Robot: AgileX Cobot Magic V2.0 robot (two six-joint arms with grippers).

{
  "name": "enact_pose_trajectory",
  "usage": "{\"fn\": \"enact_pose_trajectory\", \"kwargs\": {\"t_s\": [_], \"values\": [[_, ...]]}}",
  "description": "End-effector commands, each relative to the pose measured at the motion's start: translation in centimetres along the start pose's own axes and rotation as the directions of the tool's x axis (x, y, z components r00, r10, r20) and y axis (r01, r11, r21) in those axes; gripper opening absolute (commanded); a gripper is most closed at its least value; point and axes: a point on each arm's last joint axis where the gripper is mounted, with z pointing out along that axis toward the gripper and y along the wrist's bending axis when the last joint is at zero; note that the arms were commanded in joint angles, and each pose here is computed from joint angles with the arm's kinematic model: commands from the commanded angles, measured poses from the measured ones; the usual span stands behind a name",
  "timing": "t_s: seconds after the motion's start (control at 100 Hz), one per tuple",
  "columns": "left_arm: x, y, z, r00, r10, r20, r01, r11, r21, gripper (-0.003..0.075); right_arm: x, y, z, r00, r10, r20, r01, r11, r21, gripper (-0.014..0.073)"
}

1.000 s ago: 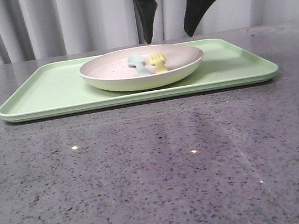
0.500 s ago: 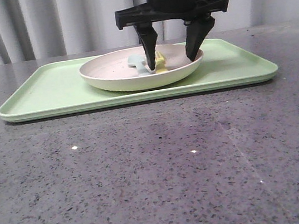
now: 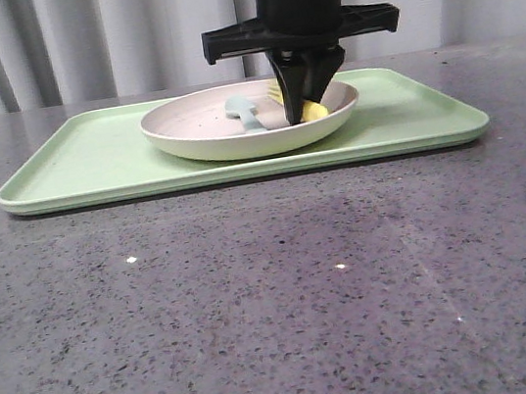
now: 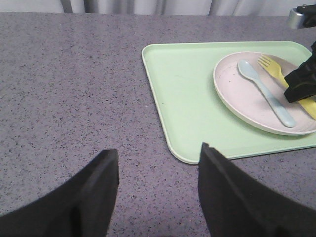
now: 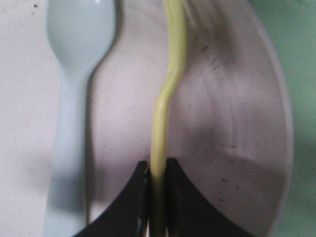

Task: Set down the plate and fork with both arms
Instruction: 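Lower the right gripper and grasp the yellow fork on the plate, then lift the yellow fork with the right gripper and carry it past the plate rim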

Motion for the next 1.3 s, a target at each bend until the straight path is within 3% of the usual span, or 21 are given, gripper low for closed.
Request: {"fn": "enact_pose_trajectory", "kwargs": {"t_s": [0.0,0.39,0.63,0.86,1.11,1.29], "values": [[-1.3,-0.2,-0.5,0.995,-0.017,0.095,0.016,1.000,0.011,0.0365,-0.9,0.0,-3.6,0.993,-0.002,0.116,0.004,1.000,-0.018,-0.0055],[-1.3,-0.2,-0.5,0.995,-0.017,0.095,0.016,1.000,0.011,0.0365,-1.4,0.0,-5.3,0.993,0.004,0.118,-0.002,1.000,-0.020,-0.0069],[-1.3,-0.2,-0.5,0.995,-0.017,0.095,0.016,1.000,0.011,0.0365,-2.2,-1.4,-9.6,0.987,-0.025,0.156,0.004,0.991,0.134,-0.0069],[-1.3,-0.2,-0.5,0.995,-0.017,0.095,0.016,1.000,0.011,0.0365,-2.3,-3.8,-11.8,0.978,0.032,0.205,-0.062,0.988,0.141,-0.0069],[-1.3,-0.2,-0.5,0.995,-0.017,0.095,0.016,1.000,0.011,0.0365,-1.4,-7.2,-11.5,0.983,0.097,0.154,-0.124,0.976,0.178,-0.0069],[-1.3,-0.2,-0.5,0.995,-0.017,0.095,0.016,1.000,0.011,0.0365,-0.6,-7.4,-9.3,0.990,0.113,0.082,-0.125,0.980,0.157,-0.0069]]}}
